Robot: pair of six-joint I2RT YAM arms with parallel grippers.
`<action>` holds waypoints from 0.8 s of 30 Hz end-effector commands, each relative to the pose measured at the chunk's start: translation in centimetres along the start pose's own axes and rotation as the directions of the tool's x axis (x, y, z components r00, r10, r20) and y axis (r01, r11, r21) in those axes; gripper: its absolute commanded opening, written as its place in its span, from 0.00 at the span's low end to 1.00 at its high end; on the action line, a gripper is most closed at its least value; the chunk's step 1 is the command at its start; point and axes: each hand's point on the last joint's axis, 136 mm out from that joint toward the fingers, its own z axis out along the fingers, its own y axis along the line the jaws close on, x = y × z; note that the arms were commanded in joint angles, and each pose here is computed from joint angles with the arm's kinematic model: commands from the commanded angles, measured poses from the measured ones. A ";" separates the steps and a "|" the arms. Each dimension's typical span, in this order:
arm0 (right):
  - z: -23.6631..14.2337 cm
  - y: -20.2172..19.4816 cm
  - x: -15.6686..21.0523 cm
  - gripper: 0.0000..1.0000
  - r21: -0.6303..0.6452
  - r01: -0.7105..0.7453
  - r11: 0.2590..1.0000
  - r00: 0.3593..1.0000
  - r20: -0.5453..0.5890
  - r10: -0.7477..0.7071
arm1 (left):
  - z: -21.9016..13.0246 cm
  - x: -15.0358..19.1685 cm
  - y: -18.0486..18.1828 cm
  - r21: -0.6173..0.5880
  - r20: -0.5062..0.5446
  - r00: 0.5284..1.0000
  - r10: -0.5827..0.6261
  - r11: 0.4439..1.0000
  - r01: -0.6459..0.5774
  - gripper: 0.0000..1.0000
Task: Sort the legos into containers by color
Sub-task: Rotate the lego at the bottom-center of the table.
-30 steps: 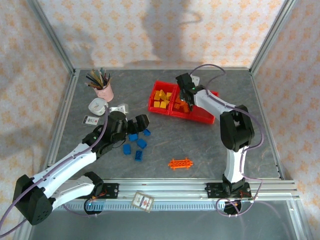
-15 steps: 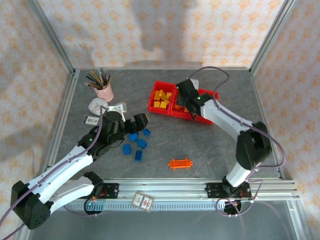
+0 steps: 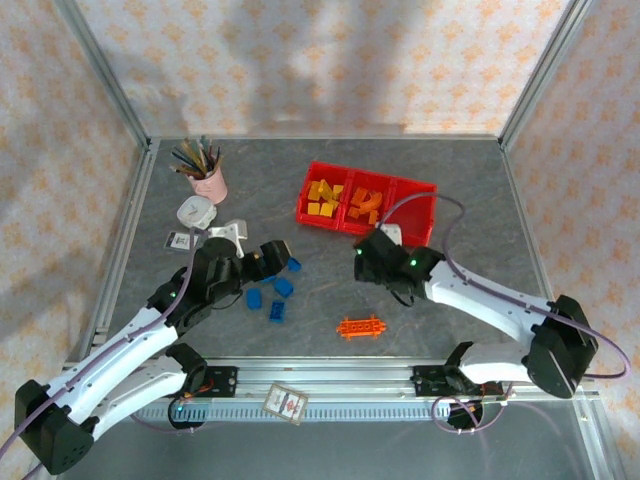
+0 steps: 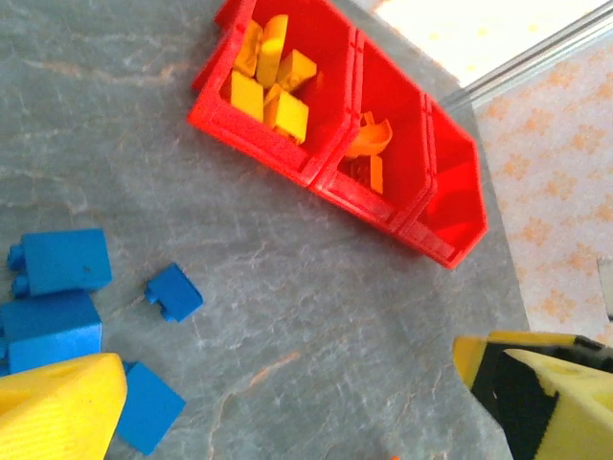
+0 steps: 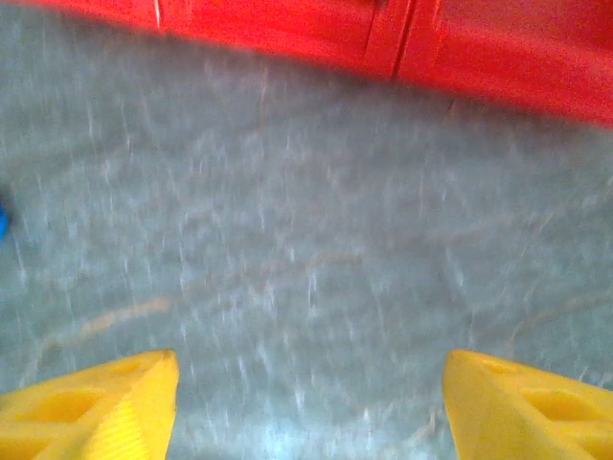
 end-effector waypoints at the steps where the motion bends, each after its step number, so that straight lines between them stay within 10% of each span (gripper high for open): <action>1: -0.5 -0.5 3.8 0.75 0.007 -0.042 0.999 0.997 -0.072 0.042 | -0.2 1.6 -0.1 -0.001 -0.032 0.999 -0.013 1.000 0.013 0.99; 24: 0.1 -1.0 15.6 0.94 0.081 0.001 0.997 0.974 -0.226 0.018 | 0.5 5.4 -0.8 -0.002 -0.068 0.996 -0.054 0.999 0.054 0.99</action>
